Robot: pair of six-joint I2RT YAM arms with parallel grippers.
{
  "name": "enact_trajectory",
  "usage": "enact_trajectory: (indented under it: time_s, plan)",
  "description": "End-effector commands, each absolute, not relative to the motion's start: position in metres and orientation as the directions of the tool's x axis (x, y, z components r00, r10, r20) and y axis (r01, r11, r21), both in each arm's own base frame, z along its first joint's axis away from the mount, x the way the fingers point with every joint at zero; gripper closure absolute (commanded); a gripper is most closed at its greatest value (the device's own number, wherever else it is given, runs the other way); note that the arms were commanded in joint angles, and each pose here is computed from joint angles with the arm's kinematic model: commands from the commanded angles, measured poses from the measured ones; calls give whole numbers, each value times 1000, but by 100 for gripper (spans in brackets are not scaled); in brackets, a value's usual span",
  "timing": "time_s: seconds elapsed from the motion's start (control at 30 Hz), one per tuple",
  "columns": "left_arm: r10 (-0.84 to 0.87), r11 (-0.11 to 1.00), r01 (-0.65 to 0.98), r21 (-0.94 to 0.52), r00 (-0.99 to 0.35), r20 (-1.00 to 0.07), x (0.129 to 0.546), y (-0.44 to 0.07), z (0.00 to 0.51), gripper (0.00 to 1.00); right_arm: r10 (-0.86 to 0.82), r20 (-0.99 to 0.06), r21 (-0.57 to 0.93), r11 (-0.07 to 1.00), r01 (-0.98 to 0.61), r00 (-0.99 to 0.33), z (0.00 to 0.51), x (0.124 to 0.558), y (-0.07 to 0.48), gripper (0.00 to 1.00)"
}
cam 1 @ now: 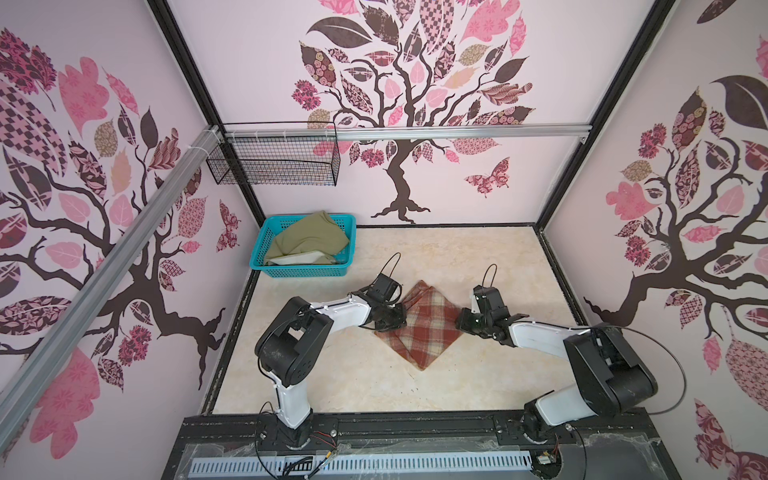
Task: Fold and stack the skirts
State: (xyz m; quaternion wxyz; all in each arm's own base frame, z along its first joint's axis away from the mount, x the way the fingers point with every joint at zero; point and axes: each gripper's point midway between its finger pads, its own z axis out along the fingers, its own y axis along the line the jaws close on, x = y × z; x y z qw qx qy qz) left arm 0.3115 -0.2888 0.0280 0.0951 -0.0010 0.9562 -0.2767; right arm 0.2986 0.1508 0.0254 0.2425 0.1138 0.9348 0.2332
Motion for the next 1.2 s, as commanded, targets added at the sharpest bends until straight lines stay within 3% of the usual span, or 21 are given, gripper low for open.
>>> enact_trajectory:
  time_s: [0.0,0.23,0.43,0.53,0.6,0.7,0.8,1.17]
  plan:
    - [-29,901,53,-430,-983,-181,319,-274,8,100,355,-313,395,892,219,-881,-1,246,136,100]
    - [33,872,172,-459,-955,-295,340,-292,32,100,401,-360,508,842,184,-842,34,227,162,100]
    - [17,833,239,-498,-912,-410,338,-289,78,100,320,-529,455,889,56,-786,85,260,164,100]
    - [-20,818,226,-529,-908,-419,332,-284,97,99,293,-551,499,866,-27,-781,113,279,169,81]
    - [-47,807,209,-552,-910,-413,329,-281,104,89,290,-547,517,855,-45,-785,123,292,166,63]
    - [-71,799,179,-575,-920,-385,331,-277,103,78,236,-590,461,884,-82,-772,128,309,165,48]
    - [-93,775,146,-615,-936,-339,335,-279,95,74,188,-603,429,896,-117,-775,124,323,171,42]
    - [-96,781,106,-615,-953,-287,348,-282,68,68,162,-560,401,911,-94,-812,82,343,175,42]
